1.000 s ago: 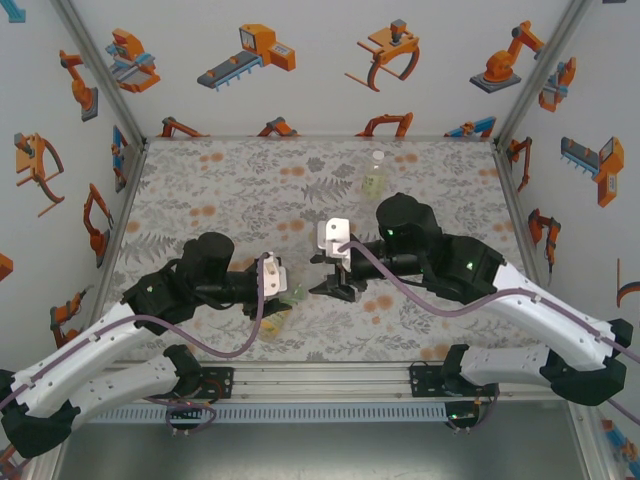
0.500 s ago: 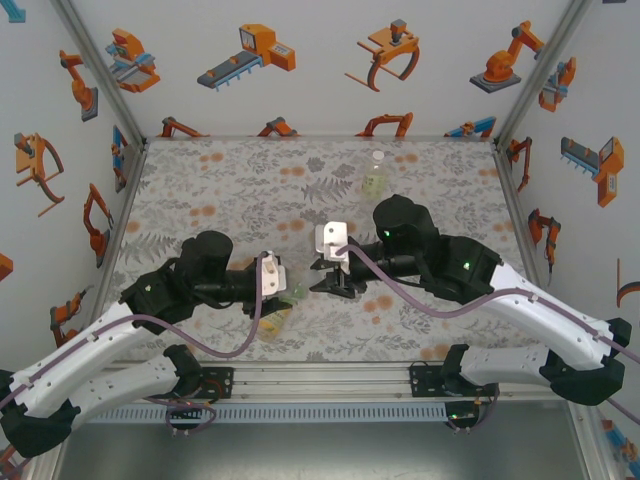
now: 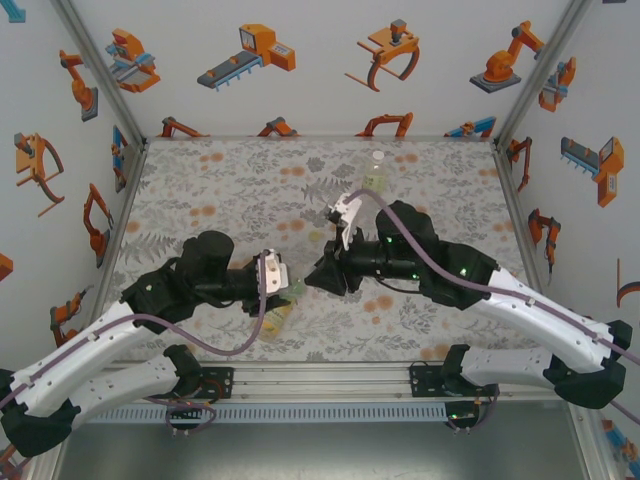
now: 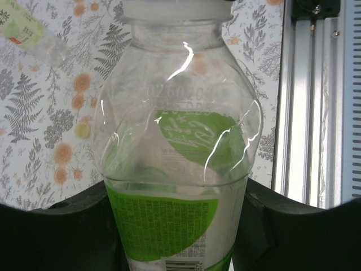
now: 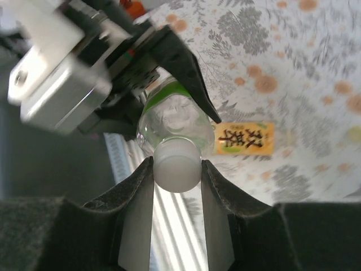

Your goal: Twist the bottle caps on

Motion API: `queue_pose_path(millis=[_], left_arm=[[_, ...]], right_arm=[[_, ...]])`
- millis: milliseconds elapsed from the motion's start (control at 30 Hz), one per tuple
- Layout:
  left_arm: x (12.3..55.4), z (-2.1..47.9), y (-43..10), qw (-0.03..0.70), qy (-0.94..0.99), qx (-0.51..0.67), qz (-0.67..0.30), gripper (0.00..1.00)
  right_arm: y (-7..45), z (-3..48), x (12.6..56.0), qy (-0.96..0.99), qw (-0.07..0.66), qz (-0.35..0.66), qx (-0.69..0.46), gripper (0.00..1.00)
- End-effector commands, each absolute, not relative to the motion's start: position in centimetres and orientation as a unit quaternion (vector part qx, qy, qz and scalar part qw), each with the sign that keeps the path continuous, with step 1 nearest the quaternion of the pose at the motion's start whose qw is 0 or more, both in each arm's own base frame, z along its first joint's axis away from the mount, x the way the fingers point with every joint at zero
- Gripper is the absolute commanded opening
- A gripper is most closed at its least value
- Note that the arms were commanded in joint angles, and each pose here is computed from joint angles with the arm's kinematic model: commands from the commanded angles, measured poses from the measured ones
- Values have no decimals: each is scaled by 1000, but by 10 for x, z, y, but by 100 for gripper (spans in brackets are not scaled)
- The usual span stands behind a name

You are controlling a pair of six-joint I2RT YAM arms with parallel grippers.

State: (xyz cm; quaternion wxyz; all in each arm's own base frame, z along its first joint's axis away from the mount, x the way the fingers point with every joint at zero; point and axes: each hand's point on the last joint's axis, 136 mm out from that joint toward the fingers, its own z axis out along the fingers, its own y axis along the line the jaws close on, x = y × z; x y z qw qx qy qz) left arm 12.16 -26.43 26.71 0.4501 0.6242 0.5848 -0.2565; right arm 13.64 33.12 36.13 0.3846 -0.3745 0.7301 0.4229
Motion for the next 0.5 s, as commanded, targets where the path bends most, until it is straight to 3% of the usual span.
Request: queue_pose_path(millis=[0,167,367,467], left_arm=[[127,288,-272,488,558,621,-253,0],[137,283,-274,490,568,617,-236,0],[140,279,-274,490,570,619,-227,0],[138,278,-273,489,568,621,-229,0]], right_arm=[[322,353,170,808,345,457,-140,0],[307,319,183,856,270,439,37,0],[305,317,187,856,270,438,61,0],[310,332,187,841,296,453,20,0]])
